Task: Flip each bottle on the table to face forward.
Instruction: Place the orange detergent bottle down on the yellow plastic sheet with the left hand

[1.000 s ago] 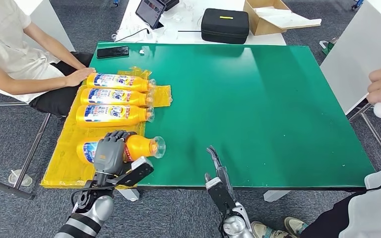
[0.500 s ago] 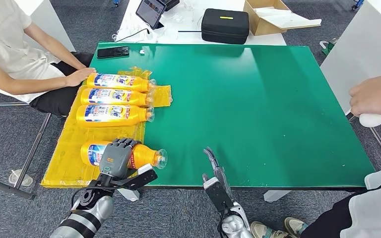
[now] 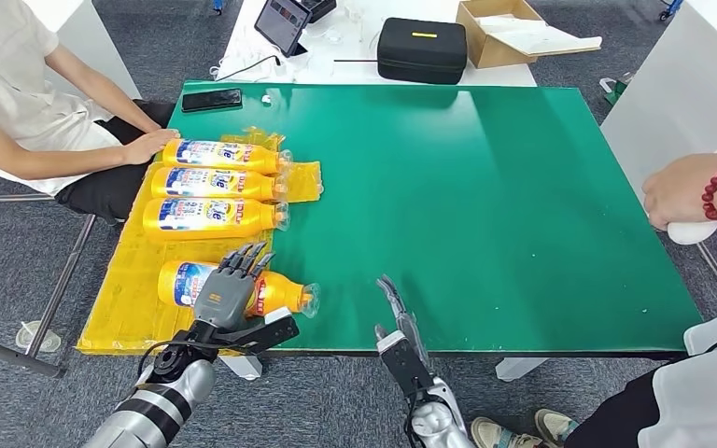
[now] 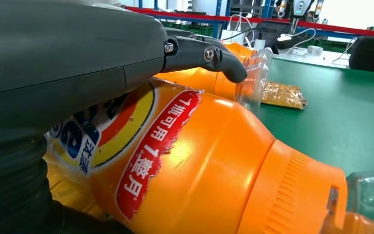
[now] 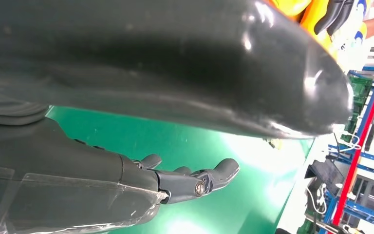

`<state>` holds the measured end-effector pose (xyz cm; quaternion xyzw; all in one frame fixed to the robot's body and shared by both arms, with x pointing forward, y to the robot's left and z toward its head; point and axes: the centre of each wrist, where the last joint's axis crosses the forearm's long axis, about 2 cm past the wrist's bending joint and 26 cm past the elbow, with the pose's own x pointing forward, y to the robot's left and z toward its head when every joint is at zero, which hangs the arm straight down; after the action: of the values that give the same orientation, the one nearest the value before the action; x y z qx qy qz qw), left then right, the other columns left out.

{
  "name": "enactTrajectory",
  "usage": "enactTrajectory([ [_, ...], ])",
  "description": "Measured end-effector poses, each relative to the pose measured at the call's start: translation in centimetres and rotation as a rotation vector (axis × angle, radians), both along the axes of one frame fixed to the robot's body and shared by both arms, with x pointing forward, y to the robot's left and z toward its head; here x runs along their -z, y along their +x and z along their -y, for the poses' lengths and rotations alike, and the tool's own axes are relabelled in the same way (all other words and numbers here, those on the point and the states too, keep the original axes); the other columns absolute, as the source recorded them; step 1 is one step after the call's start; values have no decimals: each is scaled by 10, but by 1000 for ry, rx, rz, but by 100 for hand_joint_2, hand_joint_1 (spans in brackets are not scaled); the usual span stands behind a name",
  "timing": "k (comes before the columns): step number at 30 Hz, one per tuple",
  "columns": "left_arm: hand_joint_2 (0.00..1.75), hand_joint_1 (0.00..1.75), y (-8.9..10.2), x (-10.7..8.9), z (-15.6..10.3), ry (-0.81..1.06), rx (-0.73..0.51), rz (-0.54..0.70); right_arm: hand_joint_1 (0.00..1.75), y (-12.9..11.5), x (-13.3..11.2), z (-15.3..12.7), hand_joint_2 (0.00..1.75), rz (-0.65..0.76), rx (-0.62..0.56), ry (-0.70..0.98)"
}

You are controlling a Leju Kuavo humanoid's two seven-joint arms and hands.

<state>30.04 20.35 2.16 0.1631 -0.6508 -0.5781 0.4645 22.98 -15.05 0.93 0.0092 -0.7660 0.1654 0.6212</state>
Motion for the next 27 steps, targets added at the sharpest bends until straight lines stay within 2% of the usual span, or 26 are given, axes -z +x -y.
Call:
enactTrajectory([
  [4,175,19,1,0,0,3,0,-2,0,0,1,0,0,-4,-1,-2],
  [8,175,0,2,0,0,4,-2,-12,0,0,1,0,0,-7,-2,-3],
  [21,175,0,20,-6,-3,30,-32,-176,0,7,2,0,0,-19,-9,27],
  [27,175,0,22,-6,-3,39,-40,-220,0,8,4,1,0,-25,-8,20],
])
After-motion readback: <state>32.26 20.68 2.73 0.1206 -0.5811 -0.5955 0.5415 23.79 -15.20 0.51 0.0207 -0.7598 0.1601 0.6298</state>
